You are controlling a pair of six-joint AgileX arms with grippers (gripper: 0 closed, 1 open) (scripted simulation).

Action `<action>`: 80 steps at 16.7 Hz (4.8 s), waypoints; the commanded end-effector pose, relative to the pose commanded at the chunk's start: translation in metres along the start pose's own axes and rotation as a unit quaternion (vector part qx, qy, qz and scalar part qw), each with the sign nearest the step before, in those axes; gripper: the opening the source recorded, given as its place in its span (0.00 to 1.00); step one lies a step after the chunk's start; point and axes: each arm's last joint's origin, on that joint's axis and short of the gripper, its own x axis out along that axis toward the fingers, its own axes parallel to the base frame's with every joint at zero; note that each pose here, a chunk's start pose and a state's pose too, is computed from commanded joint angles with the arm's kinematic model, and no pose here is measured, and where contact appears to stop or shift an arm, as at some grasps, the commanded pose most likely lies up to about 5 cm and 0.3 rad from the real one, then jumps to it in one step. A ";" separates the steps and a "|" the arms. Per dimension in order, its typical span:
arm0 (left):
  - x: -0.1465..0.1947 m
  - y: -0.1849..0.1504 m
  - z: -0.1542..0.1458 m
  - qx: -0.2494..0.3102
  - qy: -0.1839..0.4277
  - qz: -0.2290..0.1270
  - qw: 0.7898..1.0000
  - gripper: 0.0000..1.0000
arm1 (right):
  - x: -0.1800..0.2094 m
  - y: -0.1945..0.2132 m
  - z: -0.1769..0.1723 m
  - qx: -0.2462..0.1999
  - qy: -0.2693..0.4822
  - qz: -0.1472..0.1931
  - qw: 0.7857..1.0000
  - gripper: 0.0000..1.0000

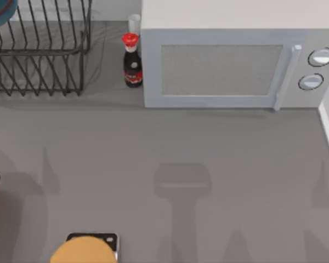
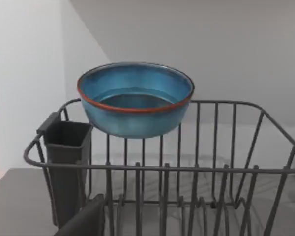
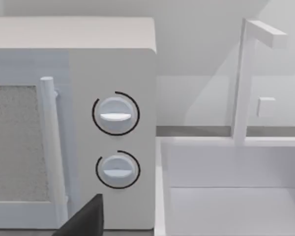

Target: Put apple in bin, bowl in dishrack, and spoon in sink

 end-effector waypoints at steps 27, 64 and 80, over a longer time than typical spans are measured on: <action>-0.006 0.000 -0.035 0.008 0.034 0.001 0.999 1.00 | 0.039 -0.039 0.037 -0.526 0.397 0.166 0.734 1.00; -0.006 0.000 -0.035 0.008 0.034 0.001 0.999 1.00 | 0.086 -0.100 -0.067 -0.609 0.363 0.606 0.361 1.00; -0.006 0.000 -0.035 0.008 0.034 0.001 0.999 1.00 | 0.086 -0.100 -0.067 -0.609 0.363 0.606 0.361 0.00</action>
